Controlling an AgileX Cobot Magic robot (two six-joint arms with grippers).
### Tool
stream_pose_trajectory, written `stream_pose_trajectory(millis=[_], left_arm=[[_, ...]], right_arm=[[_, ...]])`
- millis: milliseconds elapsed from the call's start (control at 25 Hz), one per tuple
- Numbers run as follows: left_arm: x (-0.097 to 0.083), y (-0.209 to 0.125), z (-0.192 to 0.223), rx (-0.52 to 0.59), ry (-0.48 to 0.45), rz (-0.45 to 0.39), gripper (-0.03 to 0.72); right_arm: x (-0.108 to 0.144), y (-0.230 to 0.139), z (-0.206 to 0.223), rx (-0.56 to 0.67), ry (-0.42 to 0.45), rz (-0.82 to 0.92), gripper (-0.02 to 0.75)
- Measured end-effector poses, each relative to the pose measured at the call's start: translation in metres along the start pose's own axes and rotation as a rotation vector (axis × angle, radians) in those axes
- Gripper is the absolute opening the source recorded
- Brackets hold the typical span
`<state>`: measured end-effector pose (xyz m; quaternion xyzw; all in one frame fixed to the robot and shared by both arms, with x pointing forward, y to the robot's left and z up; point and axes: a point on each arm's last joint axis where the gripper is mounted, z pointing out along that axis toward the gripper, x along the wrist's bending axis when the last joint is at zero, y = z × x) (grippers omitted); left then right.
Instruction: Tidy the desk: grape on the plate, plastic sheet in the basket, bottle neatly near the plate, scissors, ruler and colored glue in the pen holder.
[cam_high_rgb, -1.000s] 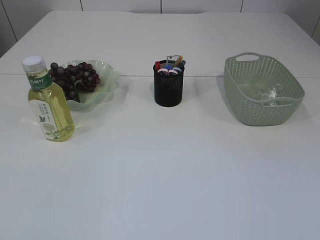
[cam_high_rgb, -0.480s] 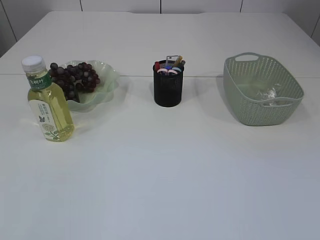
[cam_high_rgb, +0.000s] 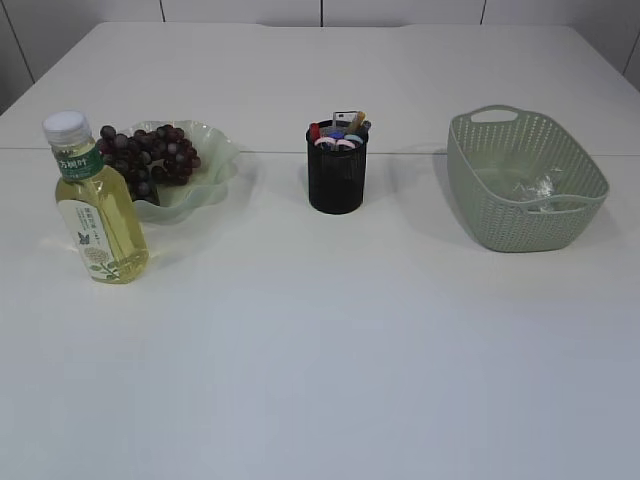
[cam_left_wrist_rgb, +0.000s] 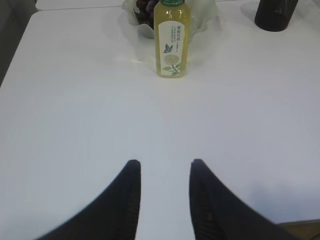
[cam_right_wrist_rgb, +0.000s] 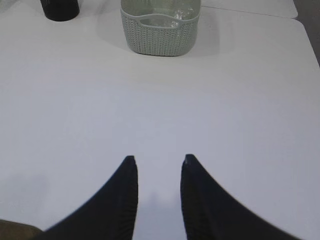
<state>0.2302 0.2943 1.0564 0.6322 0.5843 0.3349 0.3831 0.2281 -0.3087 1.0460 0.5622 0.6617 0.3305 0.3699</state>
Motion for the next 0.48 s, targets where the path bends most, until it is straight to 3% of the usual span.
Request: stream_pose_trajectory(millis=[480], left_arm=[[0.0013, -0.0001, 0.0, 0.001, 0.015, 0.006, 0.246]], right_arm=[[0.0, -0.0001, 0.0001, 0.001, -0.001, 0.001, 0.251]])
